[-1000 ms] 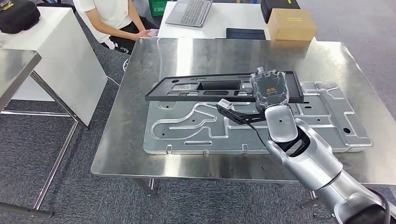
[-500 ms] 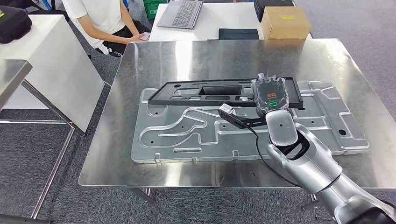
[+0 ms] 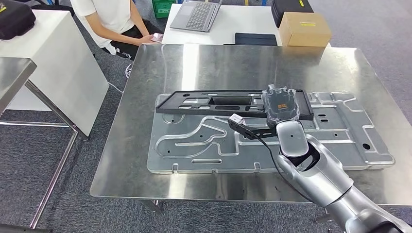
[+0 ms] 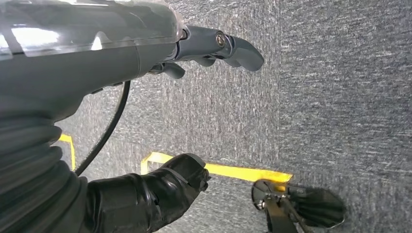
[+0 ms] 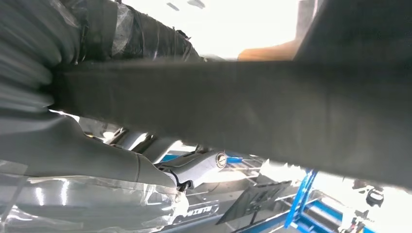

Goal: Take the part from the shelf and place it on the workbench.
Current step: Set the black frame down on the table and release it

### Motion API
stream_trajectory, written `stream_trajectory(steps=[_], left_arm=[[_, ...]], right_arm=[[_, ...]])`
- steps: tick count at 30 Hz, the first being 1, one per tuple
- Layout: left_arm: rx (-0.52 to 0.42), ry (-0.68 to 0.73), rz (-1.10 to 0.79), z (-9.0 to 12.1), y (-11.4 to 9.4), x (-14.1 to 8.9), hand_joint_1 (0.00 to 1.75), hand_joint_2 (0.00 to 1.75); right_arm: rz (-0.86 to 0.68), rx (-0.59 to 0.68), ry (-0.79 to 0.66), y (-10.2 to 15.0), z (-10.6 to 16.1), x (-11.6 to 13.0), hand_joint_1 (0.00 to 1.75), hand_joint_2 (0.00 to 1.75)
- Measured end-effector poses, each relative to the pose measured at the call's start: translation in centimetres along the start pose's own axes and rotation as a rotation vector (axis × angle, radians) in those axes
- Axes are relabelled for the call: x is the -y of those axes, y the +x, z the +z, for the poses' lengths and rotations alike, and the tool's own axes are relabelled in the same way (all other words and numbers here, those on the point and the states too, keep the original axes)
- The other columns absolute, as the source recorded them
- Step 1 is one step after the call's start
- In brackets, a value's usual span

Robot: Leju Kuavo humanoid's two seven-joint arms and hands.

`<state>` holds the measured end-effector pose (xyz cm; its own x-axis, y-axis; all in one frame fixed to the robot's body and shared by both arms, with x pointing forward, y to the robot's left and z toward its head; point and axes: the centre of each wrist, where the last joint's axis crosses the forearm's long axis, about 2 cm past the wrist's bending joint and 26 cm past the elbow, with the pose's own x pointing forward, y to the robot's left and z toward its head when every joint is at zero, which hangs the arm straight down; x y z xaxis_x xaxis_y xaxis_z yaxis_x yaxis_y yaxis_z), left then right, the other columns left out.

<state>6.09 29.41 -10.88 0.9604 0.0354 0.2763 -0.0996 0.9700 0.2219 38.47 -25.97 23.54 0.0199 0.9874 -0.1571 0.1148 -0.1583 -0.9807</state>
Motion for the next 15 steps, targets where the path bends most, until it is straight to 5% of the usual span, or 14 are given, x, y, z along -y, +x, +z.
stream_trajectory(steps=[4, 9, 13, 15], left_arm=[[0.010, -0.013, 0.011, 0.01, -0.03, 0.06, 0.00, 1.75], [0.028, -0.016, 0.010, 0.04, -0.10, 0.15, 0.00, 1.75], [0.030, -0.015, 0.008, 0.05, -0.14, 0.14, 0.00, 0.00], [0.027, -0.015, 0.010, 0.06, -0.28, 0.14, 0.00, 0.00]], right_arm=[[-0.003, -0.005, 0.003, -0.18, 0.01, -0.17, 0.00, 0.00], [-0.008, -0.011, 0.008, -0.34, 0.14, -0.38, 0.00, 0.00], [-0.009, -0.012, 0.015, -0.37, 0.31, -0.65, 0.00, 0.00], [-0.009, -0.013, 0.020, -0.40, 0.42, -0.82, 0.00, 0.00]])
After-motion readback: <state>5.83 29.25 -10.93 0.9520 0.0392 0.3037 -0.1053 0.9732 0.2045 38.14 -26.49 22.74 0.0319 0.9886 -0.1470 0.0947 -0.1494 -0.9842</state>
